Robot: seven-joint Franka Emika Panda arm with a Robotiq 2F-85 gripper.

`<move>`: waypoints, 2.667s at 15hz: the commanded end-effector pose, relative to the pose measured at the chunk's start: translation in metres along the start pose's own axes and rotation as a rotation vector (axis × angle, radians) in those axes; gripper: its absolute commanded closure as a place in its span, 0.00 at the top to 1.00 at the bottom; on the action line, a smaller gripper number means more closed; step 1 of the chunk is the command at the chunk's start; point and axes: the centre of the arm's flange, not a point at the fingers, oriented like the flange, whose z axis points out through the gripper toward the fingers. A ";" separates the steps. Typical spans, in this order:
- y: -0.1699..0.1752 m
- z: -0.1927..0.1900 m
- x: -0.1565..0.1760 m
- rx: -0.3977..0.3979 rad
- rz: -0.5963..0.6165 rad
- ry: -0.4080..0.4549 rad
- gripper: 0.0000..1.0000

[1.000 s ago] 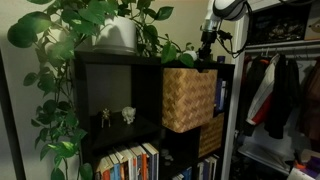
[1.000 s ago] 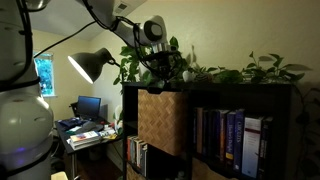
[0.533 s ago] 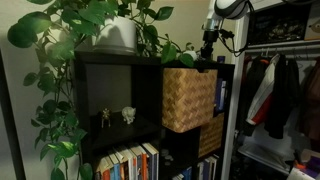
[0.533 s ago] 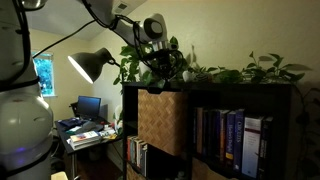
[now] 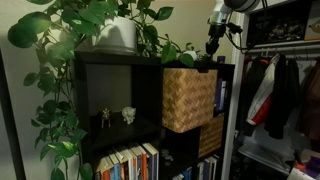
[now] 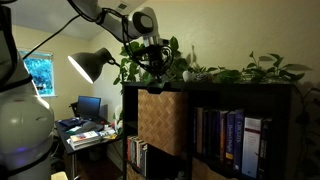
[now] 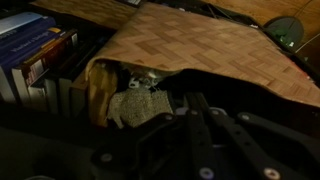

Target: Partially pull out the basket from the shelf, remove socks from it then put them on top of the shelf, and then push the basket back into the shelf

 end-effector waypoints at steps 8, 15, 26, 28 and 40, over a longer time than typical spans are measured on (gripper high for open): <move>-0.057 0.072 -0.059 0.024 0.117 0.081 0.03; -0.053 0.114 -0.047 0.024 0.171 0.154 0.04; -0.039 0.131 0.005 0.042 0.237 0.277 0.05; -0.037 0.134 0.014 0.047 0.244 0.289 0.05; -0.041 0.108 -0.006 0.052 0.177 0.145 0.34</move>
